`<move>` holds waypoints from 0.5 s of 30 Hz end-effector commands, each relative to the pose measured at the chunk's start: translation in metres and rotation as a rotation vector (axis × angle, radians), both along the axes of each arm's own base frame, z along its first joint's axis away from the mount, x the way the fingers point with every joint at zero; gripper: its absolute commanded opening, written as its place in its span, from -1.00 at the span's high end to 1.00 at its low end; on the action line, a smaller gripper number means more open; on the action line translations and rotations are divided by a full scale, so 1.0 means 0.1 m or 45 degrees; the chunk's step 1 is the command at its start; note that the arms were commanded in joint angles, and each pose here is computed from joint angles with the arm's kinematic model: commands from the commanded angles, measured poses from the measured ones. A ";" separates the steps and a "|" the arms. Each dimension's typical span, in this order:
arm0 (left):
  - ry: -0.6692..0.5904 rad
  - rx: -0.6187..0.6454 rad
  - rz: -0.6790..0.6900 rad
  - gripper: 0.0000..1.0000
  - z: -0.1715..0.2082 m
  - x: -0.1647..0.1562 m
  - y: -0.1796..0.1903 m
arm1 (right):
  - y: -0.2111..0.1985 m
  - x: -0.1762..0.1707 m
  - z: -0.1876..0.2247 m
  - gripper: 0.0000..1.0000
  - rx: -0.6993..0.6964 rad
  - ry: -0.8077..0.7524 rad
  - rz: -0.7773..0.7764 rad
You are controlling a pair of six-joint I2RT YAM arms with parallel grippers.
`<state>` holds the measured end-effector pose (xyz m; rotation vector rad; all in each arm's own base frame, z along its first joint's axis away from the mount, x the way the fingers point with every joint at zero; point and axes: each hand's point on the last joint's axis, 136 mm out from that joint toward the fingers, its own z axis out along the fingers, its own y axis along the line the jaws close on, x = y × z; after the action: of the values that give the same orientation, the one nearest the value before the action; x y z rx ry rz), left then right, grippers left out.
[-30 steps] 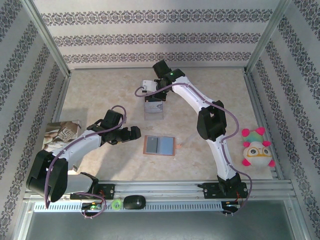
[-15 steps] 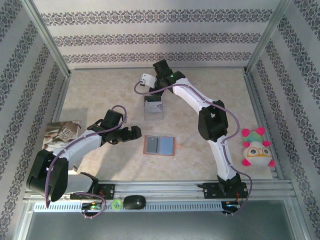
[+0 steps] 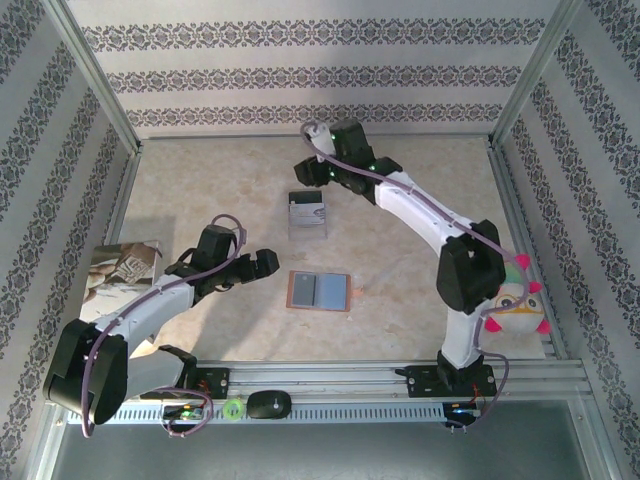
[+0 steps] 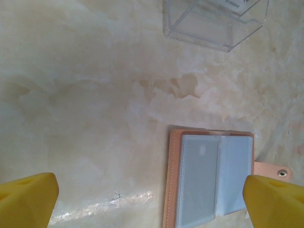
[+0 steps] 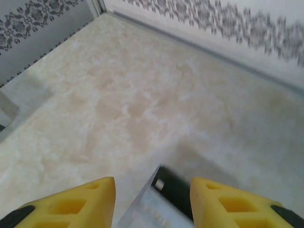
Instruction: Take the credit cards out of the card holder
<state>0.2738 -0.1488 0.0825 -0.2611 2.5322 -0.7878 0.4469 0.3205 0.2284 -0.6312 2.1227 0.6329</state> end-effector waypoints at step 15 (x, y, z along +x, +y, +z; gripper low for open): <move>-0.057 -0.023 0.159 -0.99 0.00 0.01 0.25 | -0.01 -2.11 -1.47 0.00 -0.552 0.430 0.088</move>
<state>0.2711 -0.1374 0.0761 -0.3506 2.4735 -0.8247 0.2432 0.3280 0.0920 -0.8254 2.5990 0.4721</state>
